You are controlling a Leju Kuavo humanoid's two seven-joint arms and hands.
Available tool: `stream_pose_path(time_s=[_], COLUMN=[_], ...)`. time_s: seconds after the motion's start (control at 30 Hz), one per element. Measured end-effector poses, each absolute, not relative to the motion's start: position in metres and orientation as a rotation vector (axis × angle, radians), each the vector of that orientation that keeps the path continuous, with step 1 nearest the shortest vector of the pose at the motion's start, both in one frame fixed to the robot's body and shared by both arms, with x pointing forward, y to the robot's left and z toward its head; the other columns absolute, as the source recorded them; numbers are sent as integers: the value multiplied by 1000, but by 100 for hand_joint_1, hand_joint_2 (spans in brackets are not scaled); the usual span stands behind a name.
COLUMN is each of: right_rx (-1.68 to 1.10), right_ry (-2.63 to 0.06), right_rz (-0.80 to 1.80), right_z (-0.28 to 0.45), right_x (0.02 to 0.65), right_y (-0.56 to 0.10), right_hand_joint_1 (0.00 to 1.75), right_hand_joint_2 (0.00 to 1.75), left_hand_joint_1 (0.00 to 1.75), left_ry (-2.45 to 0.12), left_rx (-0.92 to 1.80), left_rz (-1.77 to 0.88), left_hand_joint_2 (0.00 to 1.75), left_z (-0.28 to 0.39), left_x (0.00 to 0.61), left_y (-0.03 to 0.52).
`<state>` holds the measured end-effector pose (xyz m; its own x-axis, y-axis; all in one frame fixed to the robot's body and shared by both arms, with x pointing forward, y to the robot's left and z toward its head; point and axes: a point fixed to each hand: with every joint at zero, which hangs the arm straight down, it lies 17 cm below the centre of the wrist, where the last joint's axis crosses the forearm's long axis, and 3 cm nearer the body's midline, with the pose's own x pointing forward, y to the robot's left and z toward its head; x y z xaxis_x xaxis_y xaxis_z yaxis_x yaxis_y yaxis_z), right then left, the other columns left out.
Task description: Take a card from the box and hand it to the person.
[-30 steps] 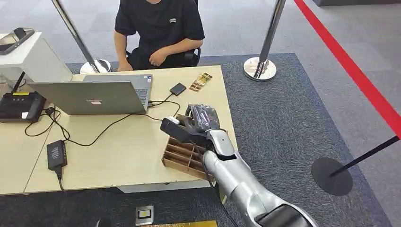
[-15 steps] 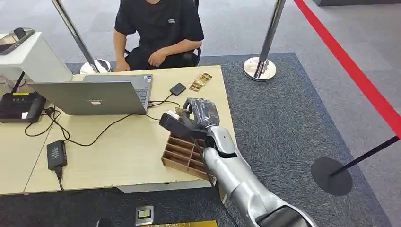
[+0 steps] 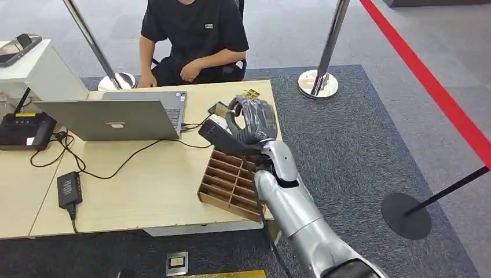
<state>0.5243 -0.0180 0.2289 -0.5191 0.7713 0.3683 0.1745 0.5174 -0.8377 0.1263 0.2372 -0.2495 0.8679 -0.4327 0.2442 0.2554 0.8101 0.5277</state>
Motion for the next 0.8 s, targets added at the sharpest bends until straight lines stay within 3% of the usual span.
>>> stream_pose_path(time_s=[0.3, 0.43, 0.8], right_rx=[-781, -844, -975], right_ry=[-2023, -2053, -2038], right_rz=[954, 951, 984], right_z=[249, 264, 273], right_x=[528, 533, 544], right_y=[-17, -15, -12], right_hand_joint_1=[145, 161, 161], right_hand_joint_2=[175, 175, 175], left_hand_joint_1=[0, 0, 0], left_ry=[-368, -370, -368], left_rx=[504, 503, 497], left_rz=[-386, -393, -417], left_hand_joint_2=[0, 0, 0], left_z=[-249, -249, -249], left_x=[127, 129, 132], left_y=[236, 236, 233])
